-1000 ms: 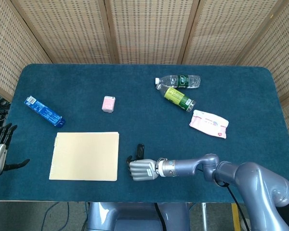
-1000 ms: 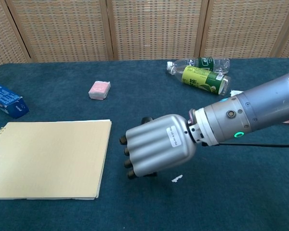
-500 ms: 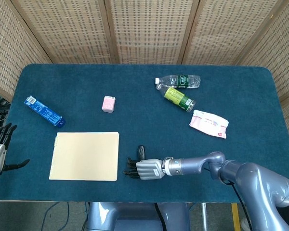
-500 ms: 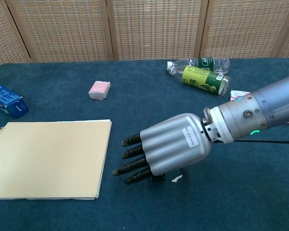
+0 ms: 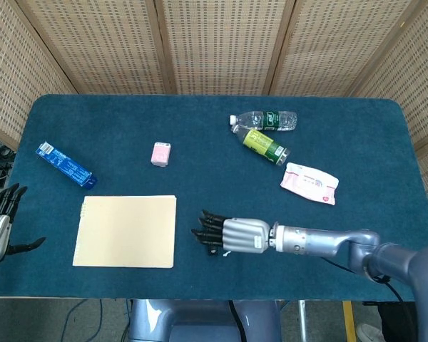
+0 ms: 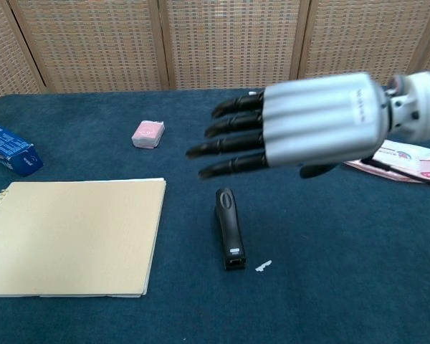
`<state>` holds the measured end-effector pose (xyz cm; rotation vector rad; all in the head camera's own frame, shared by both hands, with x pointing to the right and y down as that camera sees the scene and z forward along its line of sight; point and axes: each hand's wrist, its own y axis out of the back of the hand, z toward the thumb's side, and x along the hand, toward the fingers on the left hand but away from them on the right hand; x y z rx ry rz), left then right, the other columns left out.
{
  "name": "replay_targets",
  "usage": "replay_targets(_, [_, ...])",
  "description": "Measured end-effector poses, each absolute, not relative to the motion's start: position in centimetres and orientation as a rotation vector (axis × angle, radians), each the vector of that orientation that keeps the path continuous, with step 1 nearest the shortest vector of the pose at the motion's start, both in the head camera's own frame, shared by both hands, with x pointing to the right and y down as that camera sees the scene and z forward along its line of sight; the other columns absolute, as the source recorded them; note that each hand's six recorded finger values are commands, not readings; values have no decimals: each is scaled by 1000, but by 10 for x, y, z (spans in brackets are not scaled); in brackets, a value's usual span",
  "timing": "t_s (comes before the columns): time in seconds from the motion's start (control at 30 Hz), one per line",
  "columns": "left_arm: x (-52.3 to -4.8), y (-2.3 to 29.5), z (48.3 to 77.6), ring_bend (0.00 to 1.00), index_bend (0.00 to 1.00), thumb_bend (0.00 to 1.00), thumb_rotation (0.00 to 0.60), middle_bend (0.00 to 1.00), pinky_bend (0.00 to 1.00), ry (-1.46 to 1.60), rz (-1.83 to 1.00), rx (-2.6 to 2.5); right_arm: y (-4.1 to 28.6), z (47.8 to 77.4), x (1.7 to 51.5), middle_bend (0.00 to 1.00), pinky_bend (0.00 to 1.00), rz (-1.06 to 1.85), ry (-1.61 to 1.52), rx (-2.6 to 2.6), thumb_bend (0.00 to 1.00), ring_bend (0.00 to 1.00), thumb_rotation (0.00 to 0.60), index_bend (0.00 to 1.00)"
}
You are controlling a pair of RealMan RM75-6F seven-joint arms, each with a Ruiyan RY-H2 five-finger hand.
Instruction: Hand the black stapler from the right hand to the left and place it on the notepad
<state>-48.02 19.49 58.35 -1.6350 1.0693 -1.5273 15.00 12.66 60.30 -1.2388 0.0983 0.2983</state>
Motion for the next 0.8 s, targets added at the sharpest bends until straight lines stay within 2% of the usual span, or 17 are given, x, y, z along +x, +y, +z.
replay_targets(0.17, [-465,184,583,0,0,0,600,0,0,1012,-1416,-1640,92,587,224,0,2,542,-153,-1254,0,0,600,0])
replay_targets(0.37, [-431,166,581,0,0,0,600,0,0,931,-1167,-1713,80,590,332,0,0,932,-489,-1358,0,0,600,0])
replay_targets(0.53, [-388,151,587,0,0,0,600,0,0,782,-940,-1764,118,593,413,0,0,1197,-819,-1452,0,0,600,0])
replay_targets(0.63, [-350,142,594,0,0,13,600,0,0,634,-792,-1779,136,593,421,0,0,1249,-895,-1458,0,0,600,0])
replay_targets(0.73, [-310,137,600,0,0,98,600,0,0,493,-648,-1760,159,593,424,0,0,1314,-973,-1465,0,0,600,0])
replay_targets(0.8, [-286,135,604,0,0,115,600,0,0,402,-560,-1741,175,591,426,0,0,1357,-1034,-1463,0,0,600,0])
